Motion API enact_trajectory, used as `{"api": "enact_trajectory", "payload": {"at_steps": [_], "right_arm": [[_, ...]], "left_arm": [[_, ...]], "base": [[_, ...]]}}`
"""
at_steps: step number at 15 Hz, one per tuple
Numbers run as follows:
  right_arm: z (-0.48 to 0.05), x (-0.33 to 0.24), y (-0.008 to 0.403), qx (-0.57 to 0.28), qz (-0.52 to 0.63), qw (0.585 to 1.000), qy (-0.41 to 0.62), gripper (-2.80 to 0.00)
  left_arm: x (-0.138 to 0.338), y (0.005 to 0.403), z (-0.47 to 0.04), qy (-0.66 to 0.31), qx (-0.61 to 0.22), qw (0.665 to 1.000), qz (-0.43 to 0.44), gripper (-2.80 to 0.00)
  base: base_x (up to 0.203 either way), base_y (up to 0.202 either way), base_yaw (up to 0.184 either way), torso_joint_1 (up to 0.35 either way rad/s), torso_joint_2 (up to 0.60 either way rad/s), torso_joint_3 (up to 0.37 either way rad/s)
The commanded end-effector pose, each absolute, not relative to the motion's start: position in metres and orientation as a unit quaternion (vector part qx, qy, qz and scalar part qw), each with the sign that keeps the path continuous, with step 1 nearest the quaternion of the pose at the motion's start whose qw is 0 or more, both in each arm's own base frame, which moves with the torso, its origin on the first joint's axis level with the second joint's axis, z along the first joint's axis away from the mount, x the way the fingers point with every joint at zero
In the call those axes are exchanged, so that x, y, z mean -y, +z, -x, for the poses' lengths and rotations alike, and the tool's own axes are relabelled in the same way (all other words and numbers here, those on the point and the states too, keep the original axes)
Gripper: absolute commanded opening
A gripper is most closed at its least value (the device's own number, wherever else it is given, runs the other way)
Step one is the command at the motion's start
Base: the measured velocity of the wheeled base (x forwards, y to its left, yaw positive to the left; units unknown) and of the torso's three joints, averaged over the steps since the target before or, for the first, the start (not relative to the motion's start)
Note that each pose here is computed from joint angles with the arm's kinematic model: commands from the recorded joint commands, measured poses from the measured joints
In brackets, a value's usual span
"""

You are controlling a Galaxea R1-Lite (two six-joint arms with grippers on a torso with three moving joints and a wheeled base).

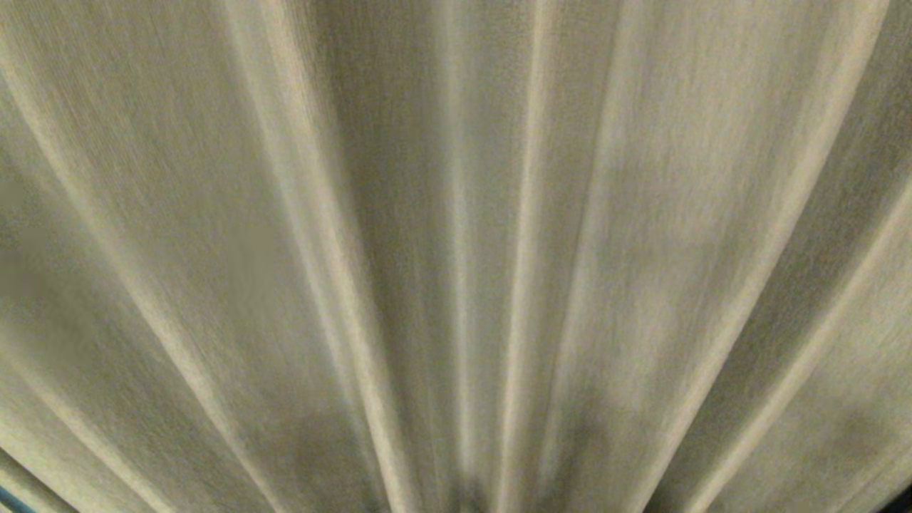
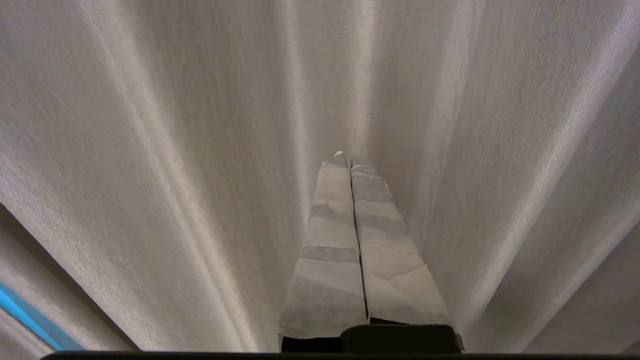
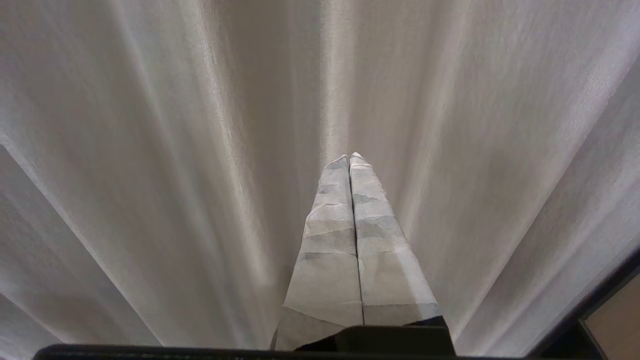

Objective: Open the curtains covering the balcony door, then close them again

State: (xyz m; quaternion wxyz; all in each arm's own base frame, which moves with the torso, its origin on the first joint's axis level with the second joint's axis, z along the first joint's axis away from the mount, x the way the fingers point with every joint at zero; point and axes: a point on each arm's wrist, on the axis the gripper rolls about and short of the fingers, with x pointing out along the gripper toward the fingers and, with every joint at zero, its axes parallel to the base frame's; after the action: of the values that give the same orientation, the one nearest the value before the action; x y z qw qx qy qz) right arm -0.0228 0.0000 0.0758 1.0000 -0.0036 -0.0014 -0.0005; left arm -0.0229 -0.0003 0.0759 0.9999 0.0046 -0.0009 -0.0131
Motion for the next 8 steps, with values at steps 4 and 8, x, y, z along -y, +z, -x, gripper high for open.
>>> {"api": "enact_trajectory", "payload": {"at_steps": [4,8], "right_arm": [[0.0228,0.0,0.0758,0.002,0.004,1.0,0.0,-2.8],[0.0228,0.0,0.0759,0.002,0.004,1.0,0.0,-2.8]], "left_arm": [[0.0003,0.0761,0.0229,-0.013,0.002,1.0,-0.005,-2.8],[0.0003,0.0759,0.0229,-0.012,0.001,1.0,-0.005,-2.8]], "base": [[0.0,0.0,0.0,0.0,0.0,0.0],[0.0,0.0,0.0,0.0,0.0,0.0]]}}
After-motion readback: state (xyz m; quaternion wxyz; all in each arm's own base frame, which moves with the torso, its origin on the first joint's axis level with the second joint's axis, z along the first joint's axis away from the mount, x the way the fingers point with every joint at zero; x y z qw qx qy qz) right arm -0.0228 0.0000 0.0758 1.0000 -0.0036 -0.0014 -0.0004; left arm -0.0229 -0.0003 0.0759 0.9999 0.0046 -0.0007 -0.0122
